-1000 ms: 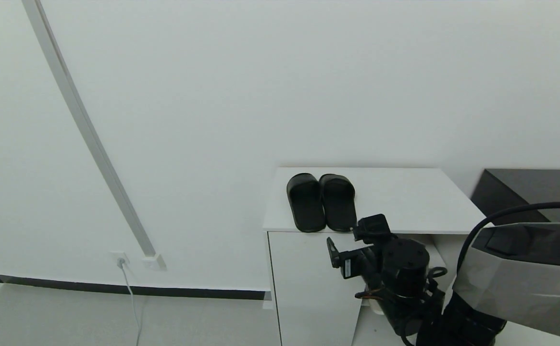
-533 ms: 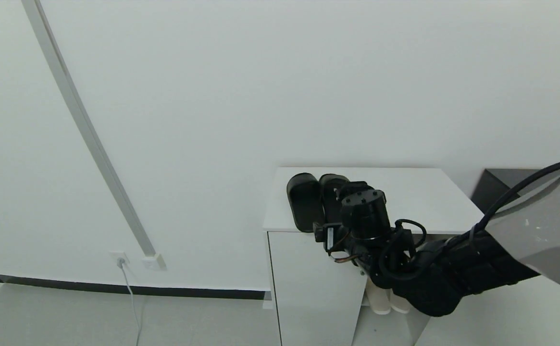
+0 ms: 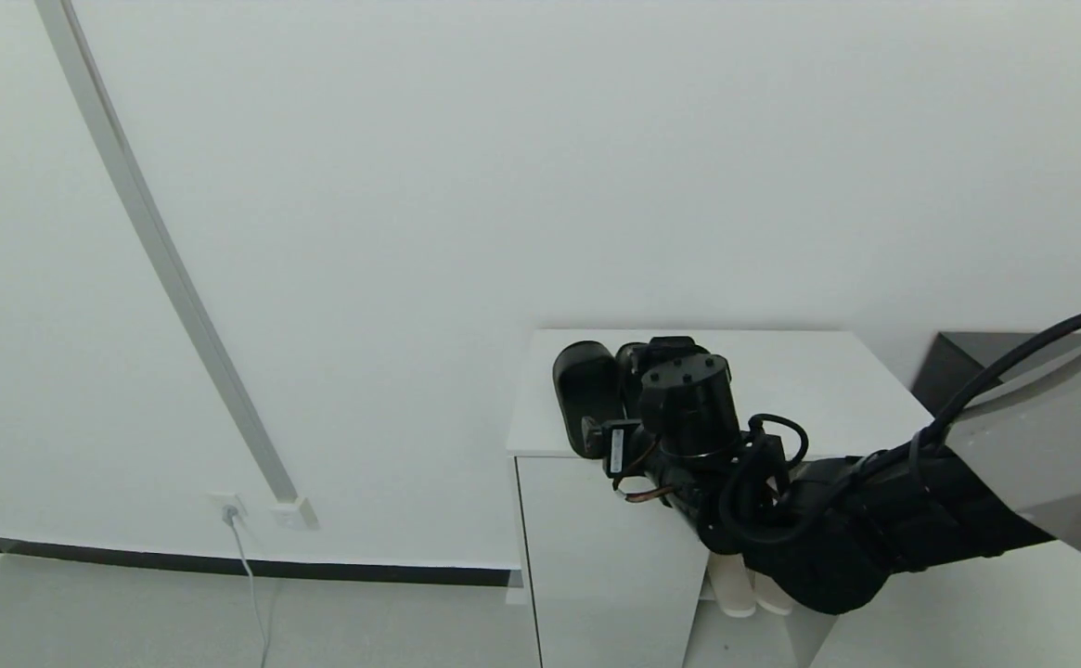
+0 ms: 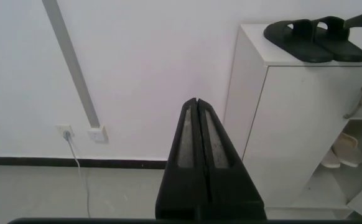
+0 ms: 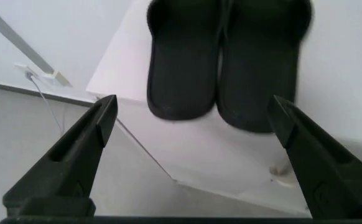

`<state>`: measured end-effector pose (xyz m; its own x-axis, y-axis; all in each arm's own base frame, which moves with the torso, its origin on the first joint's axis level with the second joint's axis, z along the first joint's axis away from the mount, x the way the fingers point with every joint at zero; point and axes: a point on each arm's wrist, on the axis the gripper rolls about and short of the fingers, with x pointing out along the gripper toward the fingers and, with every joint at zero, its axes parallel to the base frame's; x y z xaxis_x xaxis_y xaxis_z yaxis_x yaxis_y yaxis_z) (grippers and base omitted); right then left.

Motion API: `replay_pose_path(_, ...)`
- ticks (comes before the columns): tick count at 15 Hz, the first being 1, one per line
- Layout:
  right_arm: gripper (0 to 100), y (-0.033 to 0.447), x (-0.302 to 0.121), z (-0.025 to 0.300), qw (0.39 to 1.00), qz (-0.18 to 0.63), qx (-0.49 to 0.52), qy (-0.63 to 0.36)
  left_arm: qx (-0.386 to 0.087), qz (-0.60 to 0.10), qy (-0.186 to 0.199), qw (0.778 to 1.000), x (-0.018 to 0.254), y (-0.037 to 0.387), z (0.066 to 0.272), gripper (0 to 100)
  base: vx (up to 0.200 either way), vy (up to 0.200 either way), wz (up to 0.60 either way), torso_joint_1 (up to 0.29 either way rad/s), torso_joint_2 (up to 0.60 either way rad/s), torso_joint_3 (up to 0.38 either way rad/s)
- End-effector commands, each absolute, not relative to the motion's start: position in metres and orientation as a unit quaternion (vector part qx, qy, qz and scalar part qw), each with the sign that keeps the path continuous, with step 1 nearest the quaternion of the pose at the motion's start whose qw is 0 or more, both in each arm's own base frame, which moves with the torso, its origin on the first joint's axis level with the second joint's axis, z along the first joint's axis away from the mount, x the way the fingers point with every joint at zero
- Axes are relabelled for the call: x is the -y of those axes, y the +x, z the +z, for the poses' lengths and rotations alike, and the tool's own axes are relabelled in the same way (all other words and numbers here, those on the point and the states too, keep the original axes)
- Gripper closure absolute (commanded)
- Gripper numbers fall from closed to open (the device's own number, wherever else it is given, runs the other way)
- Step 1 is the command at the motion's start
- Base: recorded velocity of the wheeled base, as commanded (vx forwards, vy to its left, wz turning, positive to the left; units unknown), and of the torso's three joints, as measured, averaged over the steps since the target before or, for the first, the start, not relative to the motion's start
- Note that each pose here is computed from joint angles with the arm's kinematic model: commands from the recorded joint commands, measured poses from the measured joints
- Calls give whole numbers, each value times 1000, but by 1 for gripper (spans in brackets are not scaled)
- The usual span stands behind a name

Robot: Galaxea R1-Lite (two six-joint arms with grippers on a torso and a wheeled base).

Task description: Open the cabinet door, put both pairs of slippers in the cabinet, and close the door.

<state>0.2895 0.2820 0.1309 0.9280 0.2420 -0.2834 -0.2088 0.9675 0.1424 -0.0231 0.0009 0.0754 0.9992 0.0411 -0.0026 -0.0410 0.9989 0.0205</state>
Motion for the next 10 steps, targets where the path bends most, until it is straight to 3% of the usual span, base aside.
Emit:
replay_pose_path(1,0,291,-282,120,980,112,-158,47,-3,21,10,1000,-1,-23,75,100,200,0,0,7,-2,-2)
replay_pose_path(7,0,304,-289,91,985,102,-135,24,-2,21,8,1000,-1,-23,75,100,200,0,0,9,3,0)
replay_pose_path(10,0,323,-292,73,990,96,-105,12,-2,21,7,1000,-1,-23,75,100,0,0,0,0,0,0)
